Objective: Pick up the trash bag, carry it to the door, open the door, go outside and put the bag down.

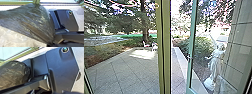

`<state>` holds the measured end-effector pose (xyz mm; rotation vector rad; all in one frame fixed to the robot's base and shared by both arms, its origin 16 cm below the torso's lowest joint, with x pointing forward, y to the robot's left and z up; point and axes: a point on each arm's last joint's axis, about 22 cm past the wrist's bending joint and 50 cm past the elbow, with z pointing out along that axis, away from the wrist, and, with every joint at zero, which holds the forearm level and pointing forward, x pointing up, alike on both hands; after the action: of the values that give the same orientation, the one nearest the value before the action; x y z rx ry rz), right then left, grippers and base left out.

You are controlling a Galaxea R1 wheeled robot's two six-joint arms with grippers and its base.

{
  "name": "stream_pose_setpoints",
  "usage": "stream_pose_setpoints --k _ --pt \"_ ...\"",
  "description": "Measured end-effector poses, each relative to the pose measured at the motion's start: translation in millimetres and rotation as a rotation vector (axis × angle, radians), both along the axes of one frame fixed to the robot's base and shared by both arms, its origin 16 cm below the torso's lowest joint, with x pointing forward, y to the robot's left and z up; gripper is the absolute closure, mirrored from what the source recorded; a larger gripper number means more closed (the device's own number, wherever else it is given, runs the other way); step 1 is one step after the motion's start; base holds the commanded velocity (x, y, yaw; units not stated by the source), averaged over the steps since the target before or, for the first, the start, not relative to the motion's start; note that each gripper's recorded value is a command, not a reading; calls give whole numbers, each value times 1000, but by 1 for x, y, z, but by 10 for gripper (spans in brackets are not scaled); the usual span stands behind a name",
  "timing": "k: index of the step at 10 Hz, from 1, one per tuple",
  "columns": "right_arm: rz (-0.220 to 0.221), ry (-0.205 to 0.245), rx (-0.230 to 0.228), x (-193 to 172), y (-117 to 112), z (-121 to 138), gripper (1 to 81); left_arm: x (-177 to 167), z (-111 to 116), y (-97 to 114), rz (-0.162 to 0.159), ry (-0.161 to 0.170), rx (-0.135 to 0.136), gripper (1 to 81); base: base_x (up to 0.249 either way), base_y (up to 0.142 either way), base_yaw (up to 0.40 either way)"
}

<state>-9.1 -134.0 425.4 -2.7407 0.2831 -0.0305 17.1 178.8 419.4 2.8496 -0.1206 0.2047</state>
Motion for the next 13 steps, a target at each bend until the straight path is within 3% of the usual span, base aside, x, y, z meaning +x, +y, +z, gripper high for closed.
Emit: stream_pose_setpoints --k 5,11,12,13 --pt "0 0 0 0 0 0 10 0 0 0 0 -1 0 811 0 0 0" --pt "0 0 2 0 2 0 10 0 0 0 1 -1 1 811 0 -89 0" --pt "-4 -1 7 1 6 1 10 1 -1 12 3 -5 17 811 0 -99 0" --pt "-1 -7 -11 4 -7 -1 10 4 0 4 2 -8 7 811 0 -101 0"
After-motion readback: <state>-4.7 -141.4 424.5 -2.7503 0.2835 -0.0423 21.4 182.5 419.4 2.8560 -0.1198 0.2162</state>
